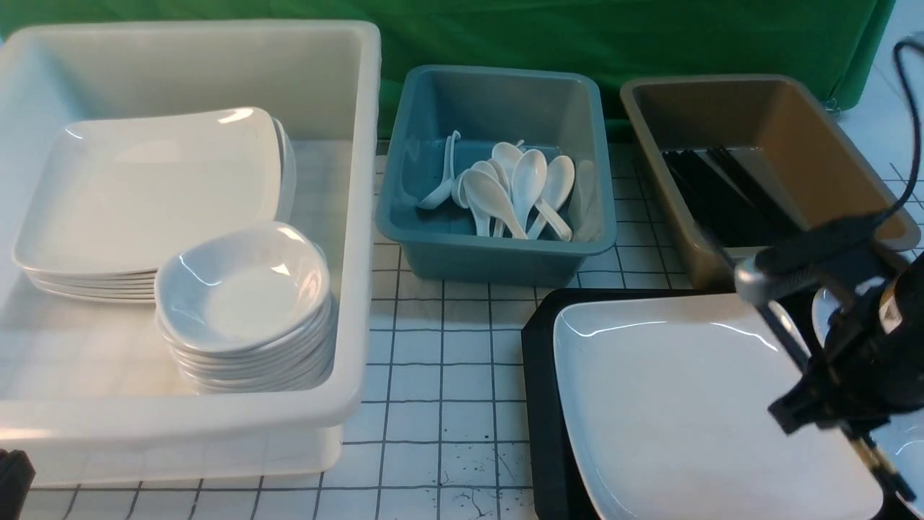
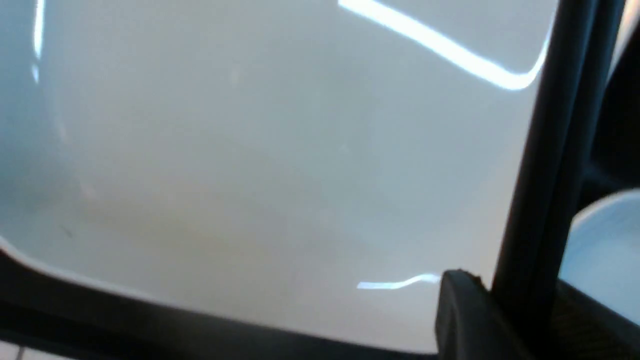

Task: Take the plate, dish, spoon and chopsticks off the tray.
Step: Use the right arm to grab a pair of chopsticks from the plate, then use the right arm to put the chopsticks into the small storage box on the right

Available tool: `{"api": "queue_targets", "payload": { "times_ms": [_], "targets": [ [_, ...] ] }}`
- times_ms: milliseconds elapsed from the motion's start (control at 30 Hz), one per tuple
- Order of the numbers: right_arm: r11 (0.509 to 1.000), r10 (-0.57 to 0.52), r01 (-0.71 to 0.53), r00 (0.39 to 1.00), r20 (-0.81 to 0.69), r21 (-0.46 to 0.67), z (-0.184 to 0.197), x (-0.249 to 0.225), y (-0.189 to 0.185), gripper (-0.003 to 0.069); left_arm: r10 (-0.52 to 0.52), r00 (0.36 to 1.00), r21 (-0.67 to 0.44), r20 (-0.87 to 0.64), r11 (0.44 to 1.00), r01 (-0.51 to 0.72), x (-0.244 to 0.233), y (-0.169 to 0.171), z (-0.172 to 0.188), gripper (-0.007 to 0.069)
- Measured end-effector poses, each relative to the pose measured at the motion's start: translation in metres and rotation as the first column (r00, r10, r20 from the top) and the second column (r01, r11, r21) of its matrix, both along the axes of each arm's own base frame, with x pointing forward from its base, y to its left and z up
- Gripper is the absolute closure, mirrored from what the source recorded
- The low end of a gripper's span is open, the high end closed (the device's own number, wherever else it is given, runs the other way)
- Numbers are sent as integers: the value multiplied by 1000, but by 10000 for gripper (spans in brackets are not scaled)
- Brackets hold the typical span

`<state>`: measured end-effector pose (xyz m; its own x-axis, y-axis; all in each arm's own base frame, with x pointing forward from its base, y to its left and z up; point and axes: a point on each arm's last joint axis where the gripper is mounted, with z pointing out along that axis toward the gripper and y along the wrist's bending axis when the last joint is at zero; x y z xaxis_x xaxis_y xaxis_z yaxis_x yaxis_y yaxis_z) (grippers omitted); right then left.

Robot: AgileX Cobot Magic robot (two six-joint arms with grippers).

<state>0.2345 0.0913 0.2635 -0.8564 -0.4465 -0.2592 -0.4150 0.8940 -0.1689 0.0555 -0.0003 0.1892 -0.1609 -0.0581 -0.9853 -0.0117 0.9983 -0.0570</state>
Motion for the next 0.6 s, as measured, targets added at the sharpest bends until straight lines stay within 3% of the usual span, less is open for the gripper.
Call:
{"api": "queue_targets", "payload": {
  "times_ms": [100, 267, 500, 600],
  "targets": [
    [999, -12, 8, 993, 118, 39, 30, 12, 0, 534, 0, 1000, 0, 0, 1000, 0, 0, 0, 0, 603],
    [989, -121, 88, 943, 310, 118, 68, 63, -17, 534, 0, 1000, 0, 0, 1000, 0, 0, 0, 0, 603],
    [974, -205, 138, 877, 434, 181, 57, 132, -34, 534, 0, 1000, 0, 0, 1000, 0, 0, 0, 0, 603],
    [972, -205, 120, 856, 475, 204, 34, 164, -33, 534, 0, 1000, 0, 1, 1000, 0, 0, 0, 0, 603]
  ]
}}
